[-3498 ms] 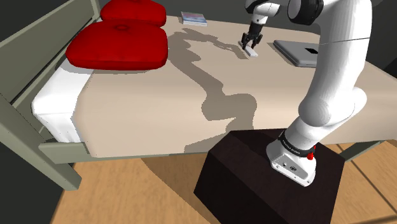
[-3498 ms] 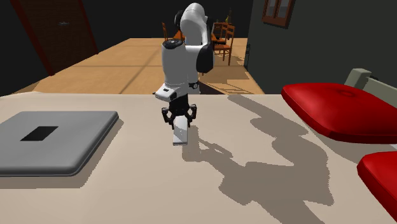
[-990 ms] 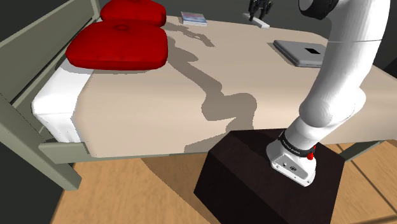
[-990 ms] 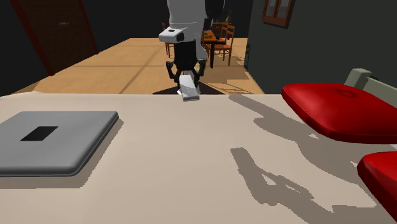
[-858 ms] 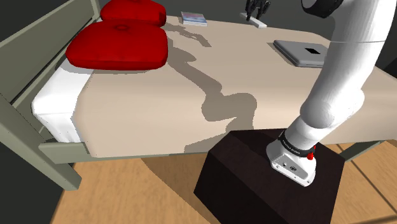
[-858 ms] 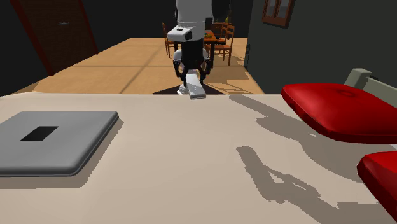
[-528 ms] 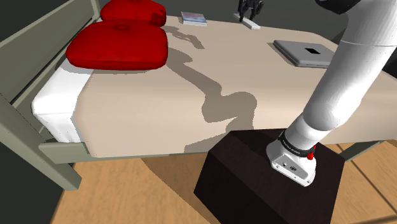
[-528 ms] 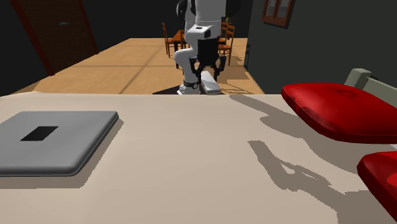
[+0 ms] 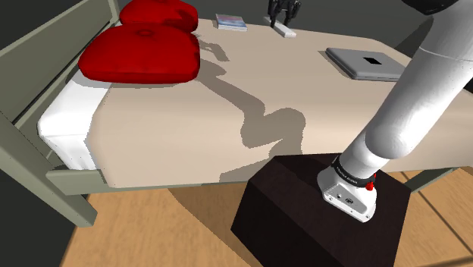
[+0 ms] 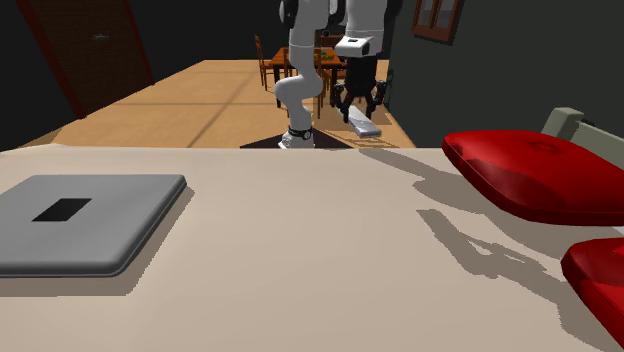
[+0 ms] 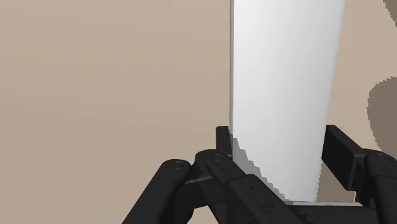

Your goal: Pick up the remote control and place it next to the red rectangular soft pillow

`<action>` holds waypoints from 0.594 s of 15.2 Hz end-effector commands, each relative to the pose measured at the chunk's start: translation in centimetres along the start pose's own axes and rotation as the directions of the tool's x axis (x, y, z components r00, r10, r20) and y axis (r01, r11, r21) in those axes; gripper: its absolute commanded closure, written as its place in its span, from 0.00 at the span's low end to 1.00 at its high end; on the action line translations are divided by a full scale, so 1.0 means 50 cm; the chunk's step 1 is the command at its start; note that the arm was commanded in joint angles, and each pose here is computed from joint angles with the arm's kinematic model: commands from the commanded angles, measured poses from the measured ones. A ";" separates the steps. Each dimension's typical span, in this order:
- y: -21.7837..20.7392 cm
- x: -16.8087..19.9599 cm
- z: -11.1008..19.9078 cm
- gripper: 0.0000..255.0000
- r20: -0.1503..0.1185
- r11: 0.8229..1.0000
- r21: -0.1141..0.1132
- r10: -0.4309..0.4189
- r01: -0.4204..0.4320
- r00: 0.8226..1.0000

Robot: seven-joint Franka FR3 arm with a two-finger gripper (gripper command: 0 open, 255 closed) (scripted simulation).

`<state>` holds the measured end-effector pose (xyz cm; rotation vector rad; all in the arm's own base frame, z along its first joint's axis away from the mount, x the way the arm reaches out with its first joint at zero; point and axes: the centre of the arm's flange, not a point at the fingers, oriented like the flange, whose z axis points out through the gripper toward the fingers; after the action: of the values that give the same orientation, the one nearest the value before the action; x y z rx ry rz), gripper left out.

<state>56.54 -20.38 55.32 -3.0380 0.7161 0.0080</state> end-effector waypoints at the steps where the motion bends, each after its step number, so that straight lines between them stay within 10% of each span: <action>1: -0.052 -0.020 0.006 1.00 -0.001 1.000 0.000 0.001 -0.001 1.000; 9: -0.251 -0.092 0.010 1.00 -0.001 1.000 0.000 0.001 -0.001 1.000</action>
<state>57.84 -8.19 55.05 -3.0384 0.7160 0.0076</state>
